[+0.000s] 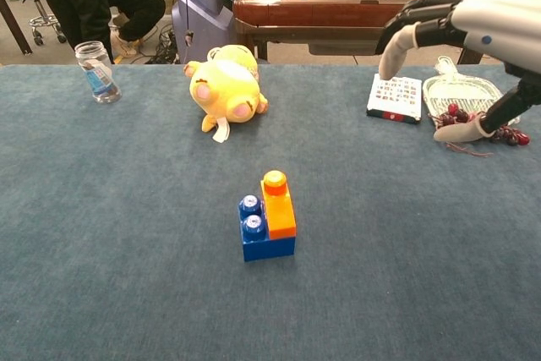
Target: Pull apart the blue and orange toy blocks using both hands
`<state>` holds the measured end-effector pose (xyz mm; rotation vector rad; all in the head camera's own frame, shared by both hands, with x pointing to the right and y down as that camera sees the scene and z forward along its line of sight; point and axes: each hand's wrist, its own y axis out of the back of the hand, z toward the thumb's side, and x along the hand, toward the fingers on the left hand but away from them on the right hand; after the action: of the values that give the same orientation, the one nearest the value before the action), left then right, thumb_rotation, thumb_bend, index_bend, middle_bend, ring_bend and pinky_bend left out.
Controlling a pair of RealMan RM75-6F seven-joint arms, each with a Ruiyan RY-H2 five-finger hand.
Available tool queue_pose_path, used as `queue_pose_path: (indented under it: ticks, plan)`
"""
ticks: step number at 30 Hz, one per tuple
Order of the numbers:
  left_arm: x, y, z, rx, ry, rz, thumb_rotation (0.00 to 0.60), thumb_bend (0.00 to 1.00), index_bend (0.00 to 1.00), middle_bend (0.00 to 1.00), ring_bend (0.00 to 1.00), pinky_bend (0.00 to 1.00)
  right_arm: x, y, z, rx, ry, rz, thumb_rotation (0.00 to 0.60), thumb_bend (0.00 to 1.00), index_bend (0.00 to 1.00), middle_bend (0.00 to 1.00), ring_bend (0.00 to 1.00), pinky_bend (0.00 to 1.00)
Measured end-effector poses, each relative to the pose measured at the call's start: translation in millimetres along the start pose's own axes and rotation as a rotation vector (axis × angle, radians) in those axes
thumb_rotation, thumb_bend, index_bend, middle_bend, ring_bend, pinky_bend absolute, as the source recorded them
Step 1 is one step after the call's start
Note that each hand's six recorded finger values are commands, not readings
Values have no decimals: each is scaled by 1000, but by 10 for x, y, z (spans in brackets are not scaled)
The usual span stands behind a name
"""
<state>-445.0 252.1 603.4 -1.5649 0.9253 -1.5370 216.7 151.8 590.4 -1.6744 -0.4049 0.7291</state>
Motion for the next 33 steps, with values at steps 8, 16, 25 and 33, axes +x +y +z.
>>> queue_pose_path:
  ticks: [8,16,25,33]
  plan:
    - [-5,-21,-8,2,3,-9,600,384,390,587,600,804,-117,-164,124,8,67,8,600,15,317,224,132,207]
    - [-8,-44,2,5,4,-20,600,385,390,586,599,804,-218,-289,216,-2,123,-4,600,16,289,211,118,207]
    - [-2,-61,20,8,3,-30,600,385,390,585,600,804,-321,-385,291,-4,202,-46,600,15,289,211,118,208]
    - [-10,-100,22,7,7,-44,600,385,390,586,600,804,-474,-506,357,-10,286,-69,600,17,289,210,118,208]
